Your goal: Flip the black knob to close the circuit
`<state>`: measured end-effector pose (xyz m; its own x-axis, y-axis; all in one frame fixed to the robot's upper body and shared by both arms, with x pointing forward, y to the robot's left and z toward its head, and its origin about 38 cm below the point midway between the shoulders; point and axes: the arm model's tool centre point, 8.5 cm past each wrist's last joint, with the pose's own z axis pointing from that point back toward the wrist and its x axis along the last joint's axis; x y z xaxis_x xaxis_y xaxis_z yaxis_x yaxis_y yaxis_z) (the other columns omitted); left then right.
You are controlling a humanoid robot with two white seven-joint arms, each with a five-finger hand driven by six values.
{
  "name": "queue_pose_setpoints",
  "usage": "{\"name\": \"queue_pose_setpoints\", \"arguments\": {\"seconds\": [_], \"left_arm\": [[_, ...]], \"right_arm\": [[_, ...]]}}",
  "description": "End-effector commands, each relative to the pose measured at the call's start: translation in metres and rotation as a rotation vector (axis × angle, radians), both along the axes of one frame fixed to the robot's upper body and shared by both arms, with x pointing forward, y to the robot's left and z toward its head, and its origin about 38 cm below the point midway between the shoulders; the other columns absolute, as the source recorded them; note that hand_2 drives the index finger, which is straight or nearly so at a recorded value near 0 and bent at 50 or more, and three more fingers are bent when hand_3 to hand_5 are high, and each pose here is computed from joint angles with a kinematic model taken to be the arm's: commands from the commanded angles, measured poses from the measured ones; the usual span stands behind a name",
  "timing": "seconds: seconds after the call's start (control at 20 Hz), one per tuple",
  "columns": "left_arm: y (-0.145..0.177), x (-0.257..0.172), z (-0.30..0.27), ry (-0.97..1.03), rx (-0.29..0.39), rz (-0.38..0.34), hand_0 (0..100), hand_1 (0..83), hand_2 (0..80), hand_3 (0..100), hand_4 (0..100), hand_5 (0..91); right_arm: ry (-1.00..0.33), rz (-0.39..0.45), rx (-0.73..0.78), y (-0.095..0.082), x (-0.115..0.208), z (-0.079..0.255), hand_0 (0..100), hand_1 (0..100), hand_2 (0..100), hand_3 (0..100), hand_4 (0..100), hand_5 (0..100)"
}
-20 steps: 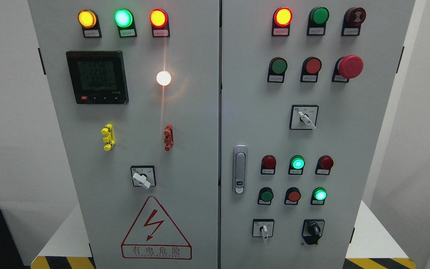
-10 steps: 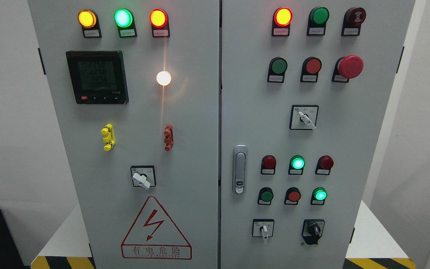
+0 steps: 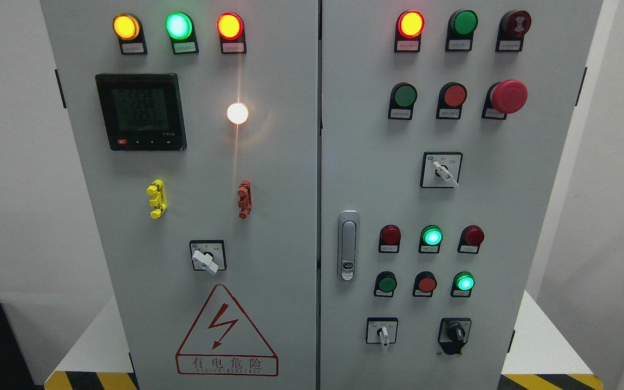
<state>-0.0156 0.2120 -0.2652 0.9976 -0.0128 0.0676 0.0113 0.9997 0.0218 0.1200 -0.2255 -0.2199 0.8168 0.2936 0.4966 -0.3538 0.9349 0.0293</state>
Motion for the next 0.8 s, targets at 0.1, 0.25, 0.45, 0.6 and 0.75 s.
{"name": "queue_pose_setpoints", "arguments": {"seconds": [0.1,0.25,0.45,0.6,0.75], "left_arm": [[0.0,0.0,0.0,0.0,0.001,0.0,12,55.6,0.0,0,0,0.0],[0.0,0.0,0.0,0.0,0.001,0.0,12,55.6,0.0,0,0,0.0],[0.0,0.0,0.0,0.0,0.001,0.0,12,55.6,0.0,0,0,0.0],[0.0,0.0,0.0,0.0,0.001,0.0,12,55.6,0.0,0,0,0.0],[0.0,0.0,0.0,0.0,0.001,0.0,12,55.6,0.0,0,0,0.0]], "right_arm": [[-0.549,0.17,-0.354,-0.041,0.142,0.145,0,16,16,27,23,0],[-0.652,0.228,-0.496,-0.046,0.161,0.188,0,21,32,48,41,17],[-0.761,0.25,-0.663,-0.051,0.18,0.241,0,22,46,65,53,36],[-0.838,0.247,-0.769,-0.058,0.187,0.278,0,22,57,73,62,48],[-0.886,0.259,-0.862,-0.058,0.197,0.307,0,21,71,85,72,64]]}}
